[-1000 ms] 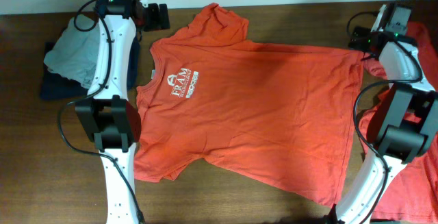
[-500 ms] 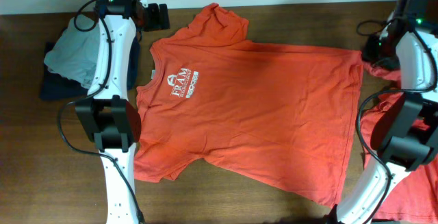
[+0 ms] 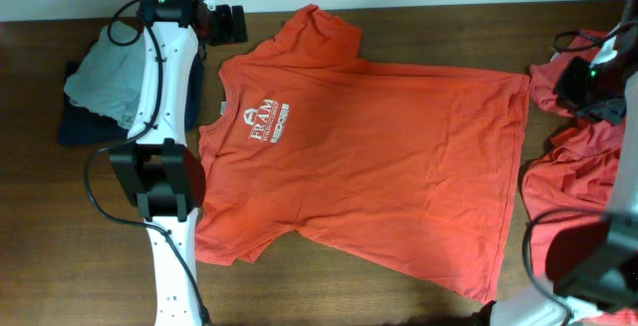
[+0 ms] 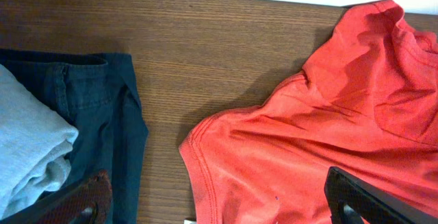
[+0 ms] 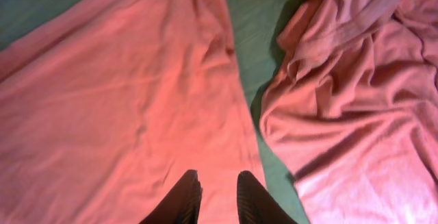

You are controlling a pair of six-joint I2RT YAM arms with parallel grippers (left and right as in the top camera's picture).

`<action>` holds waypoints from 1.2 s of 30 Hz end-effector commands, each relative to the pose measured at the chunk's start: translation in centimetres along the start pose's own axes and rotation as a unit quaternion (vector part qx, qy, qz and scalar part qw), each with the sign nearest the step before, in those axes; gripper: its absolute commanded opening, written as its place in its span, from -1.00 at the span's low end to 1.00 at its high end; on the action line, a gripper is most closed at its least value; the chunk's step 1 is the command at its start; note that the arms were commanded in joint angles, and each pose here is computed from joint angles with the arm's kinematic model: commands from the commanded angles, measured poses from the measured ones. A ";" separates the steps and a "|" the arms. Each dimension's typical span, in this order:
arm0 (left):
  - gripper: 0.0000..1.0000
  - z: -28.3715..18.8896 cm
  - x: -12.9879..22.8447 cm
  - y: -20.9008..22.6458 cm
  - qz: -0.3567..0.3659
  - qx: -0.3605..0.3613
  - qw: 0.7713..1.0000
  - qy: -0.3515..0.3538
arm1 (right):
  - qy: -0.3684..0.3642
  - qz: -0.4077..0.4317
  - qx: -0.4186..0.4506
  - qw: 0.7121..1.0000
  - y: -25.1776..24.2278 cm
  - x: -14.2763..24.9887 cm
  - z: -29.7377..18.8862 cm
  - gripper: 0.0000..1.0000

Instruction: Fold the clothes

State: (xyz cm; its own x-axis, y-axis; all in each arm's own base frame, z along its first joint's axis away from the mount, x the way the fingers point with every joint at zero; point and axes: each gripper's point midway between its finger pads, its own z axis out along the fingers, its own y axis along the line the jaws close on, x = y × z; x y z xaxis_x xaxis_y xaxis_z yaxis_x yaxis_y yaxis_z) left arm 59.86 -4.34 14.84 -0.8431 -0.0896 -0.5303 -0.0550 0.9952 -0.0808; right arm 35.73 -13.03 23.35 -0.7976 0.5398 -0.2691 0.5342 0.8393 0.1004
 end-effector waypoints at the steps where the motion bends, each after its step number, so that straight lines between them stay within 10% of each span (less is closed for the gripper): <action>1: 0.99 -0.6 -0.3 0.0 0.000 0.002 1.000 -0.006 | 0.009 -0.007 -0.012 1.000 1.6 3.2 -1.8 -0.53; 11: 0.98 -0.6 -0.3 0.0 0.000 0.002 1.000 -0.006 | 0.038 -0.021 -0.064 0.997 3.4 15.7 -2.6 -0.38; 22: 0.99 -0.6 -0.3 0.0 0.000 0.002 1.000 -0.006 | 0.255 0.052 -0.025 0.965 -0.1 29.7 4.1 -0.35; 36: 0.98 -0.6 -0.4 0.1 0.000 0.002 1.000 -0.006 | 0.261 0.113 0.021 0.958 -2.2 32.6 9.7 0.18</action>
State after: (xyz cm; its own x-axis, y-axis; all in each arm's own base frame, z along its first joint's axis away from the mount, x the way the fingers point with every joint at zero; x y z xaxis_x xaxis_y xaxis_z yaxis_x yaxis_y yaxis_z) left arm 59.85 -4.34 14.83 -0.8435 -0.0896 -0.5297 -0.0551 0.9952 -0.0807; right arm 11.64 2.22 5.71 -0.7207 0.6369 0.2738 0.6779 0.7301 0.0861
